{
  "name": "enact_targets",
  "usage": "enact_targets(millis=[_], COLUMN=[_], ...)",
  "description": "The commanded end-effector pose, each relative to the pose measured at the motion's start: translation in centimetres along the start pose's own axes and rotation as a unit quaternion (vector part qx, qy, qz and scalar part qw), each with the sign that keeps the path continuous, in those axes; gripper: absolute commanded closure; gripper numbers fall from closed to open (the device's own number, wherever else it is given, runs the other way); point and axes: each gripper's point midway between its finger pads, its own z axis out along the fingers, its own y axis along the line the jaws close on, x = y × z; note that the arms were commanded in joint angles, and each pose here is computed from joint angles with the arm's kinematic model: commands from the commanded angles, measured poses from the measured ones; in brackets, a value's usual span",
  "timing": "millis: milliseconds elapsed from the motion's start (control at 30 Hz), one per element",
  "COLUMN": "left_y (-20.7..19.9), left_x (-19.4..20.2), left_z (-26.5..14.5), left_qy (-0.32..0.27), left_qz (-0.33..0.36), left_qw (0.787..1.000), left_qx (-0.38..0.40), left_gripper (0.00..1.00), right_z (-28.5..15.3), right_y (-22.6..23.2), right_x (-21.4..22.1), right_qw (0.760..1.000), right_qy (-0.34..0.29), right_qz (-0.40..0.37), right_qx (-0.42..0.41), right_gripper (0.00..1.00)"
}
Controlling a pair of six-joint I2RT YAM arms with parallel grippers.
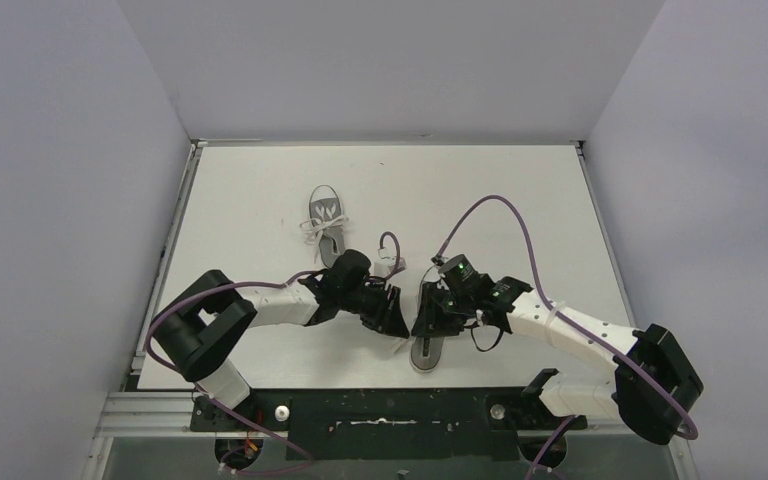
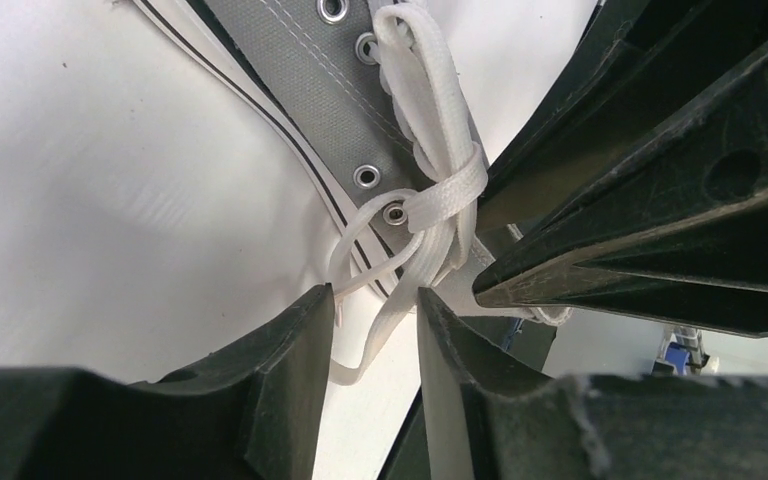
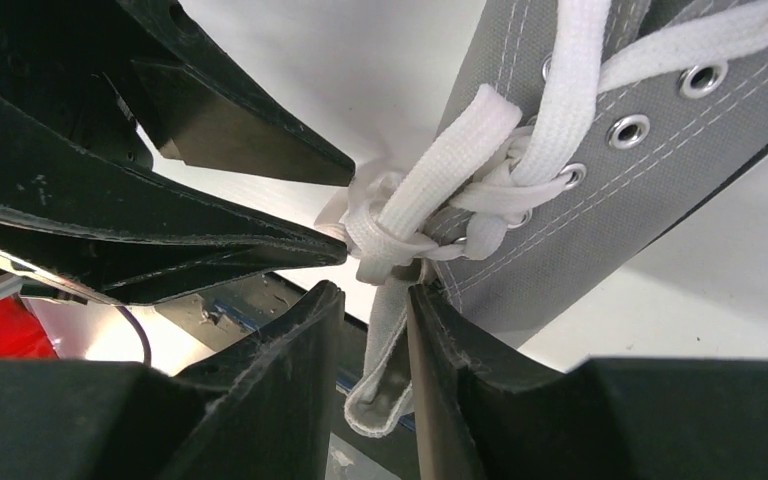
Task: Tie the shoes
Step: Adjust the shoelace on the shoe.
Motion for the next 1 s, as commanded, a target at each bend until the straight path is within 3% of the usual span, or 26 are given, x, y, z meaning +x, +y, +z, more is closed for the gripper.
enact_targets(millis=[0, 200, 967], left_y=[-0.8, -0.7, -0.6], left_x=[-0.8, -0.8, -0.6], left_z=[0.2, 0.5, 1.1], left_qy=[-0.013, -0.011, -0.001], left_qz=[0.016, 0.009, -0.002], left_qw=[0.999, 0.999, 0.999], left_qx=[0.03, 0.034, 0.041], left_gripper=[0.68, 0.75, 0.81], right_z=[0.2, 0.1, -0.4], right_y=[1.1, 1.2, 2.3], right_x=[-1.6, -2.0, -2.5], right_qw=[0.999, 0.999, 0.999], right_qy=[-0.032, -0.038, -0.042], right_qz=[-0.006, -0.005, -0.003], right_qx=[-0.011, -0.008, -0.019], right_gripper=[0.7, 0.74, 0.73])
